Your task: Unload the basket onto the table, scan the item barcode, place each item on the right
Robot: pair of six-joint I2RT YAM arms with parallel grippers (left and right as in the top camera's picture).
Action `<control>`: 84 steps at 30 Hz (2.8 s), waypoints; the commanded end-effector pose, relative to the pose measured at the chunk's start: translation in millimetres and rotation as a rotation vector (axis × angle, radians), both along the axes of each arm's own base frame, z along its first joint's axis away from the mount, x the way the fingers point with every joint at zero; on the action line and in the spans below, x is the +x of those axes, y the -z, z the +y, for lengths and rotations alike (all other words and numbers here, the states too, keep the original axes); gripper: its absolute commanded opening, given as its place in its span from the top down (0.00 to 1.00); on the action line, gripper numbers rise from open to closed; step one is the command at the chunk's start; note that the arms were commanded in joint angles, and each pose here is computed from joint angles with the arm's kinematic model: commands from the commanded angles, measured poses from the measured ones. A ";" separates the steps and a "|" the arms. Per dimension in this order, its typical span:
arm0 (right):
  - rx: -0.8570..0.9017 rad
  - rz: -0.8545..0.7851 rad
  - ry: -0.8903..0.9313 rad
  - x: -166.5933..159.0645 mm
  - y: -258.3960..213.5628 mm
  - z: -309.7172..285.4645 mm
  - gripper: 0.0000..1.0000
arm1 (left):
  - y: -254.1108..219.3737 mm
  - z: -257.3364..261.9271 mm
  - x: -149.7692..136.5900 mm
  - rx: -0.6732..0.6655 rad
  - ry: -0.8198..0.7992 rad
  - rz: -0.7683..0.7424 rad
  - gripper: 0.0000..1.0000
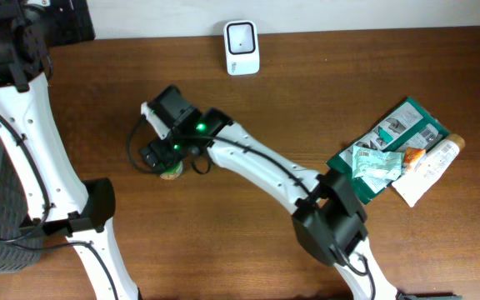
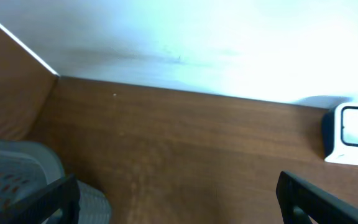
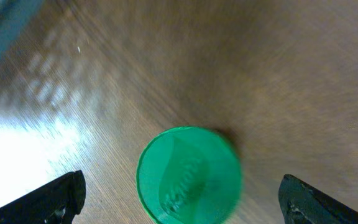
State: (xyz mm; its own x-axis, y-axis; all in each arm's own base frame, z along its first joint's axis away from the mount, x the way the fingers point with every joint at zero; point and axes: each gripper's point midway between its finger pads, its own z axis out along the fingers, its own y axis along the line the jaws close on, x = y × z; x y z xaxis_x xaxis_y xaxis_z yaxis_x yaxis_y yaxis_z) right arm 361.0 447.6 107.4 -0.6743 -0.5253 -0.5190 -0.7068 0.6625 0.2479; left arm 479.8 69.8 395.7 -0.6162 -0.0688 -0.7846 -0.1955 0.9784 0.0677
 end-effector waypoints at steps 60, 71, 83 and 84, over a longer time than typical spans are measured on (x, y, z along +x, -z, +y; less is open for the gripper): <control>-0.365 0.174 -0.026 40.4 -0.3 -215.6 0.14 | 18.8 7.9 0.4 0.011 -0.039 0.064 0.01; -0.191 0.315 0.703 63.8 -39.5 -201.7 0.08 | 18.8 7.9 0.4 0.011 -0.039 0.064 0.01; -0.264 0.298 0.770 64.3 -22.1 -206.4 0.06 | 18.8 7.9 0.4 0.011 -0.039 0.064 0.01; -0.265 0.298 0.770 63.9 -22.0 -206.6 0.06 | 18.8 7.9 0.4 0.011 -0.039 0.064 0.01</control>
